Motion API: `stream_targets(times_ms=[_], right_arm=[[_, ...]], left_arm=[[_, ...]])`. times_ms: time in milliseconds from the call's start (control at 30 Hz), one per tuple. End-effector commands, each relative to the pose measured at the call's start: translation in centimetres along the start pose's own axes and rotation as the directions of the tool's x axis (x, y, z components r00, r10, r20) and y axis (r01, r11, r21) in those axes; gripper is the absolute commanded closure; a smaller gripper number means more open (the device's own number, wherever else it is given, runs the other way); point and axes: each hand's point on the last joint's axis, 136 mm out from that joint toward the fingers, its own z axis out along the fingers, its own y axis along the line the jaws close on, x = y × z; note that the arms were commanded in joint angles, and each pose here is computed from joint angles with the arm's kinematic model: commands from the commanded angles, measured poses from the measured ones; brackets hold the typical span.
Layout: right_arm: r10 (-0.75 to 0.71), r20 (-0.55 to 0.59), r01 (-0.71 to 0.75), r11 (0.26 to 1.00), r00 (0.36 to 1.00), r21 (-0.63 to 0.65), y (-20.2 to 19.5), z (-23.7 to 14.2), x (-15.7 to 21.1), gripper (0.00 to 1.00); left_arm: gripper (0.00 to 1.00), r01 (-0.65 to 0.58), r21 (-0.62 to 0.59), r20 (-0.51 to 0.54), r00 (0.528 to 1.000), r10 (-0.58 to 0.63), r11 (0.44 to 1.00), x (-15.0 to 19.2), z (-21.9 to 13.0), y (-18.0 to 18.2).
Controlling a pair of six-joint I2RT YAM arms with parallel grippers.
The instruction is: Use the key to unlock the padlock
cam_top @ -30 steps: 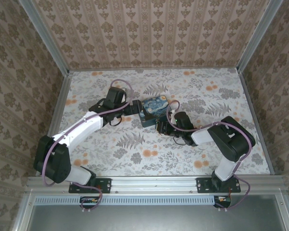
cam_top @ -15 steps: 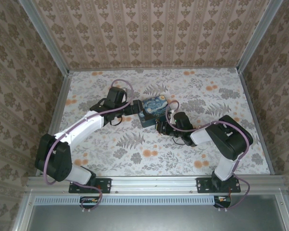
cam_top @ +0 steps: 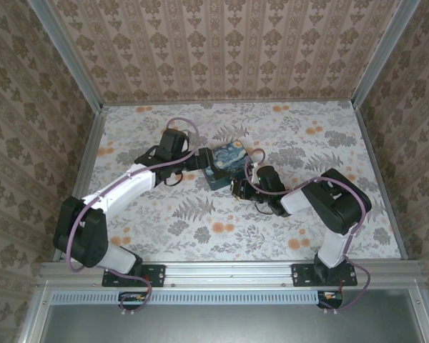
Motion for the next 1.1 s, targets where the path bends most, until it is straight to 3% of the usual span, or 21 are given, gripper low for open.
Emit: stream_targets(times_ms=[0, 200, 467, 667, 1067], right_arm=[[0.026, -0.031, -0.024, 0.999, 0.999, 0.037, -1.0, 0.6, 1.1, 0.85], [0.030, -0.022, -0.029, 0.998, 0.999, 0.052, -1.1, 0.0, 0.9, 1.00], [0.048, -0.021, -0.045, 0.994, 0.999, 0.104, -1.9, -1.2, 0.8, 1.00], [0.059, -0.024, -0.055, 0.989, 0.998, 0.136, -2.6, -1.7, 0.9, 1.00], [0.082, -0.018, -0.078, 0.982, 0.996, 0.171, -4.0, -2.9, 1.1, 1.00]], left_arm=[[0.00, 0.009, 0.022, 0.019, 1.000, -0.009, 1.000, -0.9, -0.1, -0.4], [0.00, 0.004, 0.016, 0.006, 1.000, -0.004, 1.000, -0.4, 0.0, -0.1], [0.00, -0.109, -0.090, -0.047, 0.993, 0.105, 0.990, 1.7, 0.6, 0.4], [0.00, -0.273, -0.221, -0.121, 0.960, 0.252, 0.936, 3.6, 1.9, -0.1], [0.00, -0.434, -0.355, -0.195, 0.901, 0.388, 0.828, 5.2, 4.0, -0.4]])
